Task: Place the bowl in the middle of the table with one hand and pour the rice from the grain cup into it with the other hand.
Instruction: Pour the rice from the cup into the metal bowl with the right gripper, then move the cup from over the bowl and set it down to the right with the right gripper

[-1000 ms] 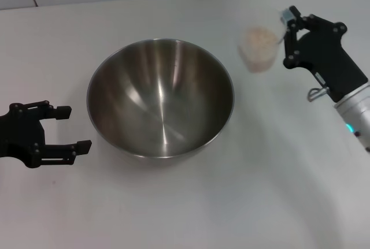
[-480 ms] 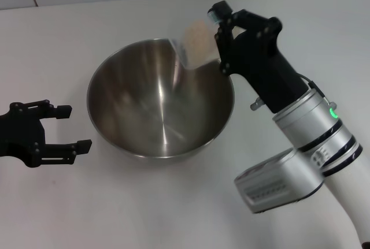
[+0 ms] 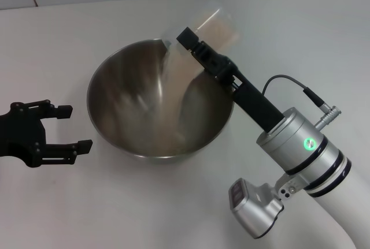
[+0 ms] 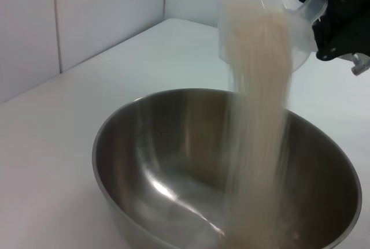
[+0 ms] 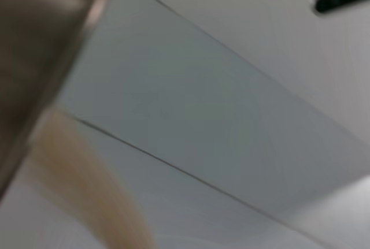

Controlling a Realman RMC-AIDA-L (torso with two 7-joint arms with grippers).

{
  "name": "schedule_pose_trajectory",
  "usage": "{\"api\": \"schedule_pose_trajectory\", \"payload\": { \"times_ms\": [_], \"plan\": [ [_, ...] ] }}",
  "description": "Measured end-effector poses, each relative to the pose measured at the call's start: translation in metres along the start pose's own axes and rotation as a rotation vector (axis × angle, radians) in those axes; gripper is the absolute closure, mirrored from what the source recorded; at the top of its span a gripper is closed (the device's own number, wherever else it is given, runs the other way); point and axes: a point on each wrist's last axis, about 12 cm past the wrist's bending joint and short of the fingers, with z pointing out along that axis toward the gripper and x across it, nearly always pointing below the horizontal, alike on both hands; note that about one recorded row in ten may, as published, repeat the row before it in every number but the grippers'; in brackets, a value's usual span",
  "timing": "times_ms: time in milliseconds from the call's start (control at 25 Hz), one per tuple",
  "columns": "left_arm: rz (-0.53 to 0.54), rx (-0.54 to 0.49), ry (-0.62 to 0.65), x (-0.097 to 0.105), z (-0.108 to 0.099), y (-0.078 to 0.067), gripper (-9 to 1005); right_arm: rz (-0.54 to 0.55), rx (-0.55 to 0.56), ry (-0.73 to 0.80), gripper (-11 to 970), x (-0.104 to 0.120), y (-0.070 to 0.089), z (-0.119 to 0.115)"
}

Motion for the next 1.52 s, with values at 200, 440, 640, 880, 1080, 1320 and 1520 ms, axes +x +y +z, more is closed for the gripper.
{"api": "schedule_pose_trajectory", "payload": {
  "times_ms": [200,440,640,880,1080,1320,1520],
  "plan": [
    [-0.002,0.005,-0.001,0.000,0.001,0.000,129,-0.241,-0.013,-0.038,941,-0.004,0.002,0.002],
    [0.003,0.015,-0.001,-0.002,0.002,0.000,129,-0.441,0.014,-0.112,942,-0.013,0.001,0.005],
    [0.010,0.021,-0.002,-0.004,0.002,0.001,129,-0.528,0.035,-0.162,935,-0.015,0.002,0.008],
    [0.012,0.028,-0.002,-0.005,0.003,0.000,129,-0.409,0.002,-0.081,925,-0.010,-0.001,0.013],
    [0.011,0.029,-0.002,-0.005,0.003,0.000,129,0.142,-0.023,0.122,917,-0.010,-0.022,0.016],
    [0.014,0.030,-0.003,-0.006,0.003,0.000,129,0.685,-0.033,0.294,907,-0.006,-0.025,0.009],
    [0.014,0.032,-0.004,-0.006,0.004,0.000,129,1.212,0.051,0.444,898,0.007,-0.019,-0.001]
  ]
}}
